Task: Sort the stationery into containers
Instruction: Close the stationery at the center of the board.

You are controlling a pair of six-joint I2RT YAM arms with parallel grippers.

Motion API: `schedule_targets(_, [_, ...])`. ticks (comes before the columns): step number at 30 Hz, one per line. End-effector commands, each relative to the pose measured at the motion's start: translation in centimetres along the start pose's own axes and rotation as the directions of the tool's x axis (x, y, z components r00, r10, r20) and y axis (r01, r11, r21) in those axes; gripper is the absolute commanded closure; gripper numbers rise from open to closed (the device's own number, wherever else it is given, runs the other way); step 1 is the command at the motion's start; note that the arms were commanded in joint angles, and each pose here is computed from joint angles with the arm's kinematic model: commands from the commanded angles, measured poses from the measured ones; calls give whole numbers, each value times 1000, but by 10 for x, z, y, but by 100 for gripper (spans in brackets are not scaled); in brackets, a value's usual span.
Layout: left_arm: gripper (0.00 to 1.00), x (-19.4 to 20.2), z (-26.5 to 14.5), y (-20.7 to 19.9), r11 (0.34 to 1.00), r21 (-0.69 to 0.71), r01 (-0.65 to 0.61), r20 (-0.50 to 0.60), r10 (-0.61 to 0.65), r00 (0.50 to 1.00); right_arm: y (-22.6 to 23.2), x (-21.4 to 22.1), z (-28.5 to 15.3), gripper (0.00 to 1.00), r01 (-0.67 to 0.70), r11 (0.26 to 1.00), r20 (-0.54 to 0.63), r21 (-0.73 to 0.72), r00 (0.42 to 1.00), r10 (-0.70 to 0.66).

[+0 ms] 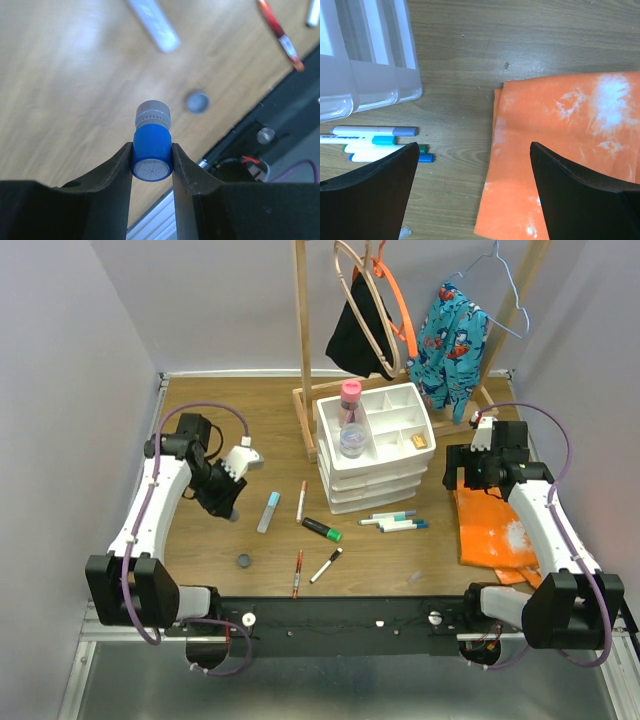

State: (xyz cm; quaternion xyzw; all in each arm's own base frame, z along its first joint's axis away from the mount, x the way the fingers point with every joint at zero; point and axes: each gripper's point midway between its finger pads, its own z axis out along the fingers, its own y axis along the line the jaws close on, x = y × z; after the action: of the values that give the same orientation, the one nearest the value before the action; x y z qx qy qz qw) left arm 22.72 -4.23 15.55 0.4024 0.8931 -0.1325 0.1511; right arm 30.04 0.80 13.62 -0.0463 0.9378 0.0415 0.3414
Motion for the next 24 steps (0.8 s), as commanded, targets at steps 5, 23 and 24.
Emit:
schedule_targets(5, [63, 28, 22, -47, 961, 117, -251, 7, 252, 968, 1, -5, 0, 1, 37, 999, 29, -19, 999, -36])
schedule_targets(23, [64, 58, 67, -77, 932, 210, -296, -81, 318, 945, 1, -4, -5, 1, 34, 999, 37, -16, 999, -33])
schedule_targets(24, [64, 59, 68, -77, 933, 208, -295, -84, 317, 945, 1, -4, -4, 1, 32, 999, 38, -16, 999, -32])
